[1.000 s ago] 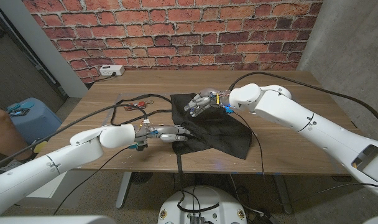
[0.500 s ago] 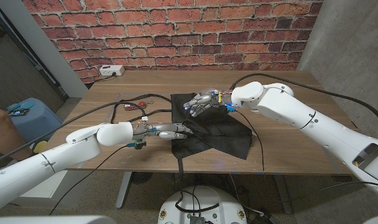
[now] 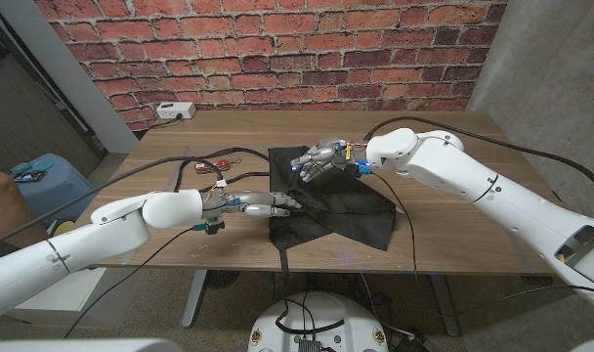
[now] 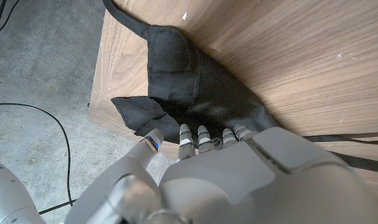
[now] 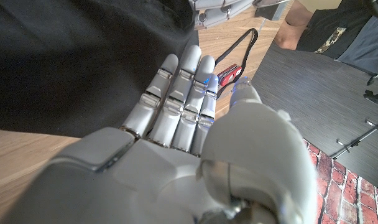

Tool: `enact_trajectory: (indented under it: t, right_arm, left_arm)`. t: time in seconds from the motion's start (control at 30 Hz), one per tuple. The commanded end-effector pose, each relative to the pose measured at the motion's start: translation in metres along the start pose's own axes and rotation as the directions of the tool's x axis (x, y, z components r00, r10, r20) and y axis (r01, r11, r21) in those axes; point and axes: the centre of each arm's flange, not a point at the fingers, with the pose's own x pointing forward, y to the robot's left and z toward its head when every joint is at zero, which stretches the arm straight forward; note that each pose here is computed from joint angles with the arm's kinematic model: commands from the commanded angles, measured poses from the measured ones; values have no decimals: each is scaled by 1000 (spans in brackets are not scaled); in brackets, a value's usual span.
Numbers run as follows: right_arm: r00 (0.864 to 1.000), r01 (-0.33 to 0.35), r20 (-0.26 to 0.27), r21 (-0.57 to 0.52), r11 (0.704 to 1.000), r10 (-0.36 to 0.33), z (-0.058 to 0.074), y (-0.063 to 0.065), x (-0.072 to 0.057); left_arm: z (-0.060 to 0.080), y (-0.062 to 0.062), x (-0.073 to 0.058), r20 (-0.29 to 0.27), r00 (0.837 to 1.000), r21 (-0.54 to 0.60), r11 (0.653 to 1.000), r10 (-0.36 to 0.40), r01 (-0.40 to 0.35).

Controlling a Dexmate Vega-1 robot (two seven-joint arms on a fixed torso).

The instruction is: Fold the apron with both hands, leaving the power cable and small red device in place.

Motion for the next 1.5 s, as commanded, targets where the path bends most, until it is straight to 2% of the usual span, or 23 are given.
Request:
enact_trajectory:
  t: [0.03, 0.7, 1.07, 1.23, 1.5]
  right_arm:
    - [1000, 15, 3, 9, 1000, -15, -4, -6, -1]
    - [999, 46, -10, 33, 998, -45, -12, -10, -2]
    - [999, 39, -13, 39, 998, -39, -18, -12, -3]
    - [1000, 18, 20, 43, 999, -19, -21, -16, -1]
    - [1000, 24, 16, 39, 999, -24, -21, -24, 1]
  left_arm:
    - [7, 4, -14, -18, 1000, -9, 1000, 12, -12]
    - [17, 14, -25, -2, 999, 40, 999, 35, -34]
    - [18, 17, -11, 20, 998, 86, 994, 60, -62]
    - [19, 17, -5, 19, 998, 85, 994, 68, -69]
    - [18, 18, 1, 14, 998, 83, 994, 64, -65]
